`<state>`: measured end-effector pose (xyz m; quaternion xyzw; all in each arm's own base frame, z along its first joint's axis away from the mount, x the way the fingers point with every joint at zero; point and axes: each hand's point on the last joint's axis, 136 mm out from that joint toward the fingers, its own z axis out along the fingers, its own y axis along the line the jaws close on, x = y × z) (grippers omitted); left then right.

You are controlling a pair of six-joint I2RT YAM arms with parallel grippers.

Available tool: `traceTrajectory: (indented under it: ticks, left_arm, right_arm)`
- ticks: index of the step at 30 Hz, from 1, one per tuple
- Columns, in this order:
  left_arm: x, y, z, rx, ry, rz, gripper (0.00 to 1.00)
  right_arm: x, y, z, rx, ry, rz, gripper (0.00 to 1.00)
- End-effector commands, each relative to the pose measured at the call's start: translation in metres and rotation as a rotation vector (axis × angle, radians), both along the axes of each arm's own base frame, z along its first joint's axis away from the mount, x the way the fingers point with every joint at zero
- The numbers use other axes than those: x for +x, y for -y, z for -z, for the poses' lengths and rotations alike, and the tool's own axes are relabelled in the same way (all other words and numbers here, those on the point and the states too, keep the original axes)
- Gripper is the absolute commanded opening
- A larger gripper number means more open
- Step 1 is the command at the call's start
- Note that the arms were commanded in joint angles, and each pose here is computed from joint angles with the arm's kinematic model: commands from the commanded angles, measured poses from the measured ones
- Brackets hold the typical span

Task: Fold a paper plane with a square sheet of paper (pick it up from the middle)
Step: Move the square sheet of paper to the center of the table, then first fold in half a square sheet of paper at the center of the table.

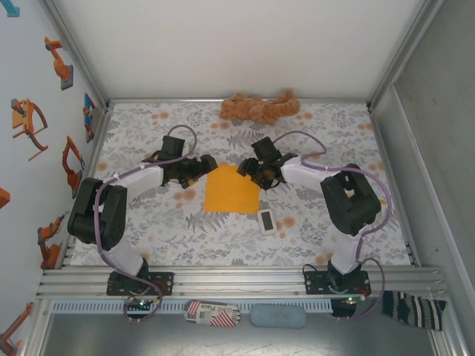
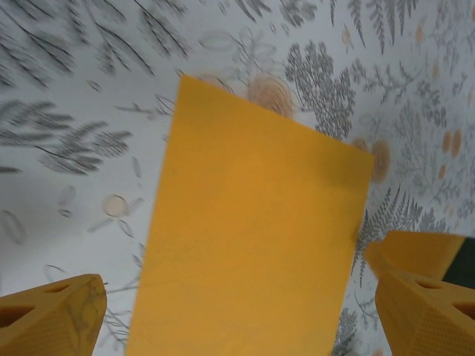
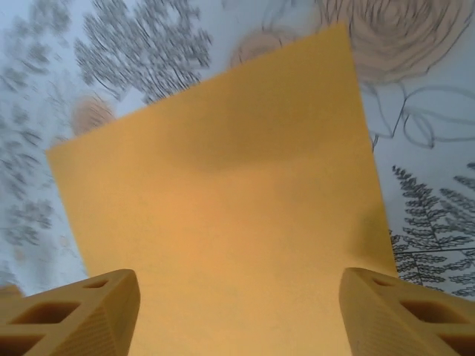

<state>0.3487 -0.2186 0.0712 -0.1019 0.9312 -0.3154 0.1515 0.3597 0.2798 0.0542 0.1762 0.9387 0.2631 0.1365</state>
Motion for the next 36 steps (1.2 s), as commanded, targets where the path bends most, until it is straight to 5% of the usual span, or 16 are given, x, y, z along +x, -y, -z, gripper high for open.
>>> traceTrajectory:
  ticks: [1, 15, 24, 36]
  left_arm:
    - [-0.007, 0.007, 0.011, 0.056, -0.069, -0.012, 0.92]
    - [-0.004, 0.030, 0.030, 0.180, -0.144, 0.109, 0.86]
    - [-0.008, 0.035, 0.033, 0.177, -0.163, 0.127, 0.81]
    - [-0.013, 0.030, 0.049, 0.193, -0.197, 0.104, 0.91]
  right_arm:
    - [0.011, 0.007, -0.019, 0.014, 0.054, -0.037, 0.64]
    - [-0.016, 0.021, 0.017, -0.049, -0.055, -0.255, 0.43]
    - [-0.019, 0.014, 0.026, -0.024, -0.094, -0.295, 0.40]
    - [-0.021, 0.015, 0.042, -0.040, -0.126, -0.300, 0.40]
